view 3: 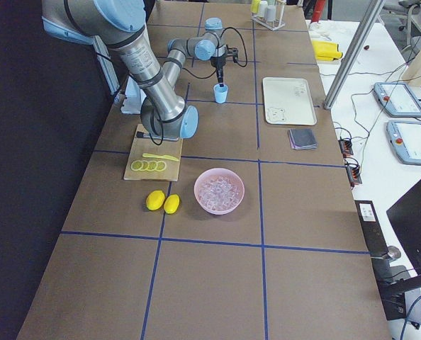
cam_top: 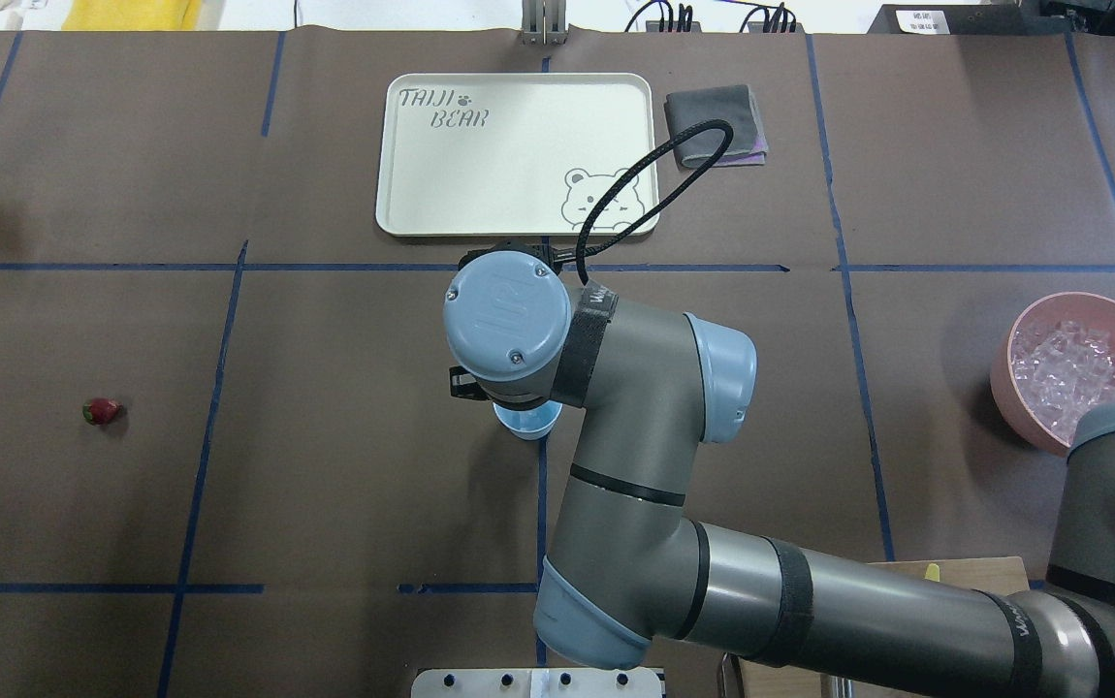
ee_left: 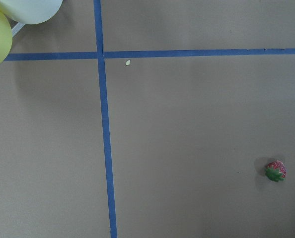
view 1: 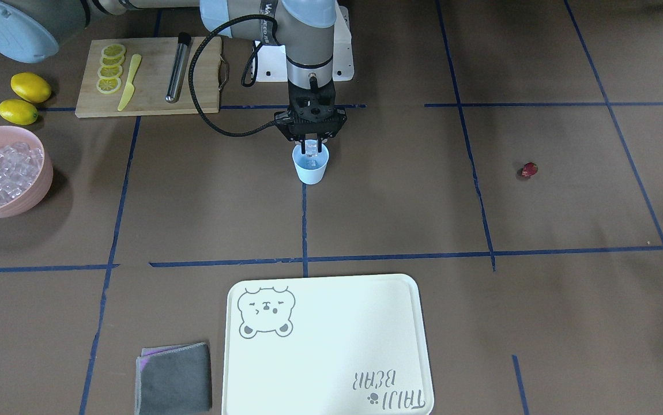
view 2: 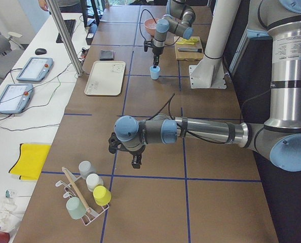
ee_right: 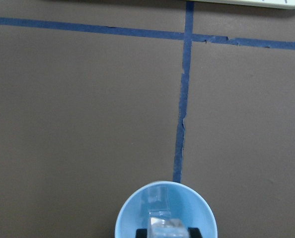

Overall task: Put ice and strawberries in cup
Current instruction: 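Carry the ice cube with the right gripper over the blue cup and release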

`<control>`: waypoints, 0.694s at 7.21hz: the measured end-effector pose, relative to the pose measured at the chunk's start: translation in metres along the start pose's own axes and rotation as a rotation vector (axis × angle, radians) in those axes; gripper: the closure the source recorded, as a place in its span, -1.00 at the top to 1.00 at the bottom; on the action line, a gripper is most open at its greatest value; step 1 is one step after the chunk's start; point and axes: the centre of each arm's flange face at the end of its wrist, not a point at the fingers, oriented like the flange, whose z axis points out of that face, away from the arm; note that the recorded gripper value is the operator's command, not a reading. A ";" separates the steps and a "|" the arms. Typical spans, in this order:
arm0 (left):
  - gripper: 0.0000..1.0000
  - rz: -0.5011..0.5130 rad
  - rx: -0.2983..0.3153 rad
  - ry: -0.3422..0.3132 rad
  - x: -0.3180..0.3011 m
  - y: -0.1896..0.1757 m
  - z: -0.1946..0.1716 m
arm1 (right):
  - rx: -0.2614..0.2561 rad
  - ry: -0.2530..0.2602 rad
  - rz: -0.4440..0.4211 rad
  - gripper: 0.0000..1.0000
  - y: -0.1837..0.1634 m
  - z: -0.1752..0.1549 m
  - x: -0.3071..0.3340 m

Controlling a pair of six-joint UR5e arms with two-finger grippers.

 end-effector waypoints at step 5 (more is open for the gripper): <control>1.00 0.010 0.004 -0.006 0.004 -0.001 -0.002 | 0.027 -0.024 -0.024 0.99 -0.052 -0.031 0.046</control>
